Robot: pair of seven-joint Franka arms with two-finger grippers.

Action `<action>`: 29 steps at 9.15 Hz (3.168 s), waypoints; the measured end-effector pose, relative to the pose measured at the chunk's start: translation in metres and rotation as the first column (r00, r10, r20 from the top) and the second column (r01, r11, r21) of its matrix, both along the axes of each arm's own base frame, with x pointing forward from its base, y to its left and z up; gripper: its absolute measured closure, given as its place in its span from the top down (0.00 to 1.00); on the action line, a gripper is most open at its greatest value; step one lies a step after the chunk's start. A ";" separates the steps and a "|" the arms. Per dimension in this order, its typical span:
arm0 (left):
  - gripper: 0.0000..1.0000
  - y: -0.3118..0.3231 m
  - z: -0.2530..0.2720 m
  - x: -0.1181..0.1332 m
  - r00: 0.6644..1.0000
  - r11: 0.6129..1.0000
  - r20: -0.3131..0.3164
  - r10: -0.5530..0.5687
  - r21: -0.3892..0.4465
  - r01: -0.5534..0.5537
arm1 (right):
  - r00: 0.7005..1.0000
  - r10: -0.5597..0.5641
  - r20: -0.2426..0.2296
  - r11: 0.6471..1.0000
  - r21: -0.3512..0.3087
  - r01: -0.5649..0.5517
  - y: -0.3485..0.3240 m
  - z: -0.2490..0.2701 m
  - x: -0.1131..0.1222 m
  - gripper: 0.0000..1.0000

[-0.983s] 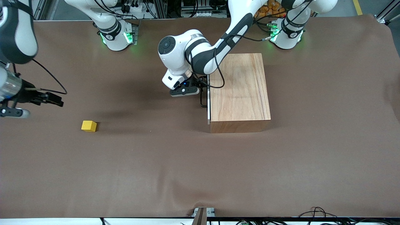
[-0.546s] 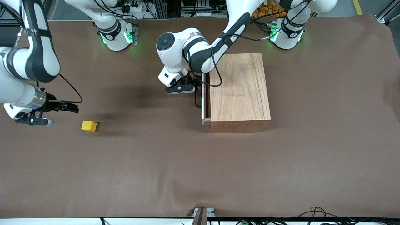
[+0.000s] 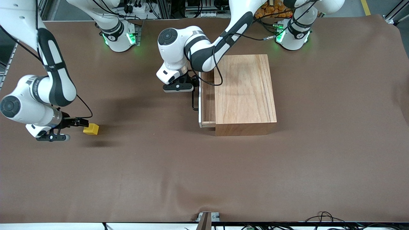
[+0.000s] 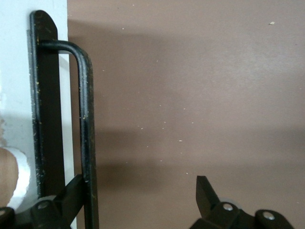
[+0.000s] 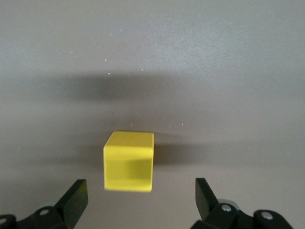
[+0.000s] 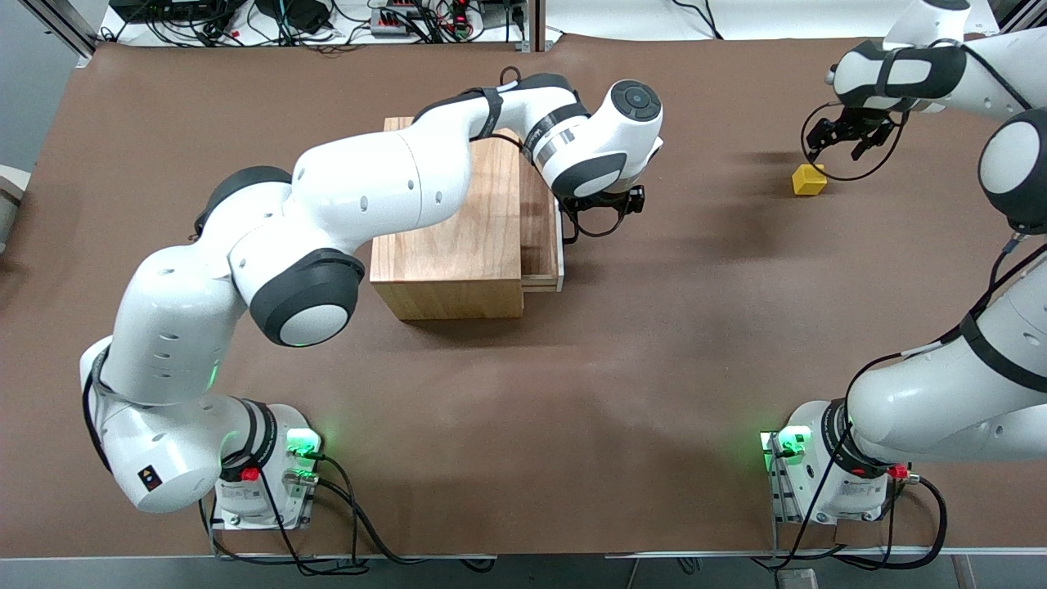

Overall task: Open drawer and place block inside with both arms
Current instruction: 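Pull the drawer open with the left gripper while the right gripper grasps the cube, then lift the yellow cube with the right gripper while the left gripper withdraws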

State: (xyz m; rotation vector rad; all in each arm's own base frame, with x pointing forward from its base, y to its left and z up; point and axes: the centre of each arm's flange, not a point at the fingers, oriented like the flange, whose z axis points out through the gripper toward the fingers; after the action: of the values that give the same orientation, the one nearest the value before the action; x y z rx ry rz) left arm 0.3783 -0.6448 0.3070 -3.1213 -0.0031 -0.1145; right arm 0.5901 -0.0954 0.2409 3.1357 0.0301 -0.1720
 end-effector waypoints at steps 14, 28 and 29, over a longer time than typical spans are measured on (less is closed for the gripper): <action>1.00 -0.015 0.097 0.005 0.999 0.965 0.017 0.047 -0.260 -0.041 | 0.990 0.140 -0.023 0.988 0.061 -0.139 -0.033 0.062 0.055 0.56; 1.00 0.348 0.278 0.225 0.992 0.988 0.039 -0.117 -0.099 0.120 | 0.993 0.111 -0.030 0.986 0.130 -0.106 0.438 0.239 -0.027 0.56; 1.00 0.372 0.286 0.228 0.989 0.985 0.024 -0.144 -0.090 0.145 | 0.996 0.090 -0.025 0.988 0.125 -0.086 0.474 0.229 -0.042 0.56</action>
State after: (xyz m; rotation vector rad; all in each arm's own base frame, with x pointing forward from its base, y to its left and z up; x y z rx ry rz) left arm 0.6058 -0.2724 0.5930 -3.2091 0.2249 -0.1475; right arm 0.5476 0.3784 0.4696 3.2466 0.1867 -0.2260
